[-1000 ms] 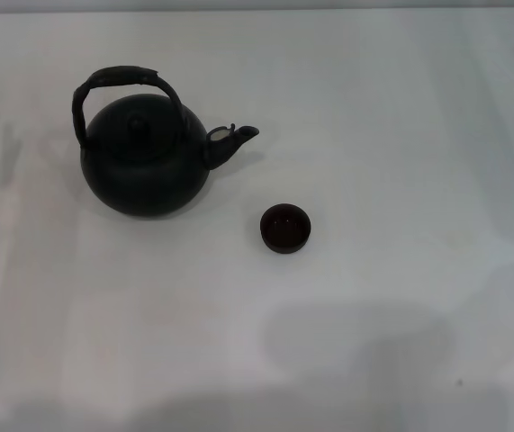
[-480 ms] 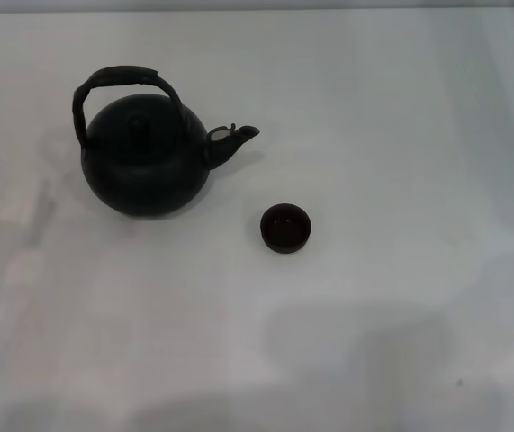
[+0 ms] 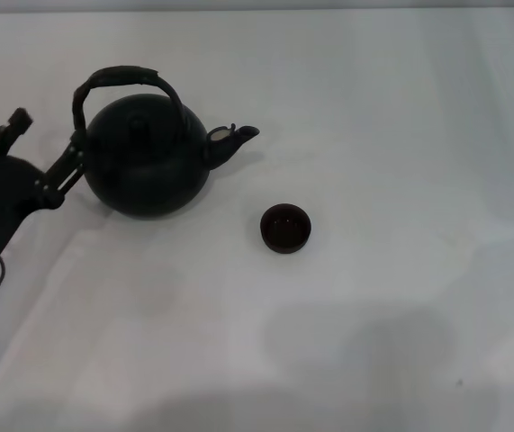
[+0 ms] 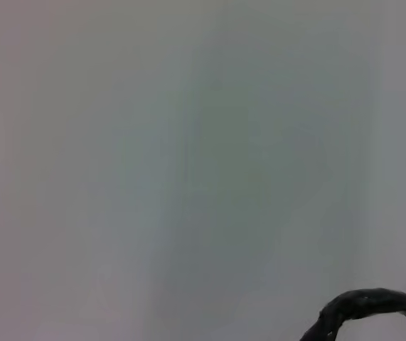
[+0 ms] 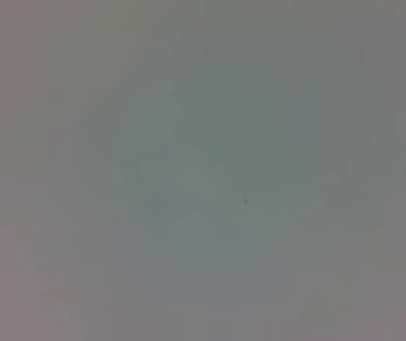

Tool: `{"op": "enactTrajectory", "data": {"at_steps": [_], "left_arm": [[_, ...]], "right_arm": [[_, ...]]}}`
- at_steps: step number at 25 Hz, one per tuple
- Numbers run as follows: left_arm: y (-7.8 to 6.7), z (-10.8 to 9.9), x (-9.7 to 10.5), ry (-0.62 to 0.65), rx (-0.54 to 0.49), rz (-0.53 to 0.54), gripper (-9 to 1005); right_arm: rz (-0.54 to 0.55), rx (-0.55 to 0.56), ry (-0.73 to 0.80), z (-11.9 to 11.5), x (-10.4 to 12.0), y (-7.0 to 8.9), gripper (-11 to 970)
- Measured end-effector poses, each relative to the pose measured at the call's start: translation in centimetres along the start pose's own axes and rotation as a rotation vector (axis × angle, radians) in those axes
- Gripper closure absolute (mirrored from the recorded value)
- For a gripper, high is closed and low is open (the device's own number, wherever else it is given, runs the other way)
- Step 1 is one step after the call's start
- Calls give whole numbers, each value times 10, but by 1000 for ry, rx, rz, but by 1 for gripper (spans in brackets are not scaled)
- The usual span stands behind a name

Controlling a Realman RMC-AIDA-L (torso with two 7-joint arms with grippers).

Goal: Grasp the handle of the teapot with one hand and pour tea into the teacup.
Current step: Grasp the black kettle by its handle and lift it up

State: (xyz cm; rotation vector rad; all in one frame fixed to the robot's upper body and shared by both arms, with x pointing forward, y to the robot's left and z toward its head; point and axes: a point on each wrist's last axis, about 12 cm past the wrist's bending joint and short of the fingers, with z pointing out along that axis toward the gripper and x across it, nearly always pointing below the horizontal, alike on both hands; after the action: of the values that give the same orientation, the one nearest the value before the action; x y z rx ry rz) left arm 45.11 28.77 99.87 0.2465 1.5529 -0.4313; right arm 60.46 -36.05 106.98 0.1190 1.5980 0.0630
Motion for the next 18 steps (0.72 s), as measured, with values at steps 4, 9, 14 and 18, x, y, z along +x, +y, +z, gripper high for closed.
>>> {"op": "enactTrajectory", "data": {"at_steps": [4,9,14,18], "left_arm": [[3,7,-1,12,-2,17,154],[3,12,1,33,-10,16,155],[3,15,2,44,-19,11,155],[3,17,3,52,-24,8,156]], "right_arm": [[4,0,-1,-2,1,0,121],[7,-2,-1,-2,2,1,121],[8,-7,-3,-3,2,1,121],[8,-11,-14,-3,1,1,121]]}}
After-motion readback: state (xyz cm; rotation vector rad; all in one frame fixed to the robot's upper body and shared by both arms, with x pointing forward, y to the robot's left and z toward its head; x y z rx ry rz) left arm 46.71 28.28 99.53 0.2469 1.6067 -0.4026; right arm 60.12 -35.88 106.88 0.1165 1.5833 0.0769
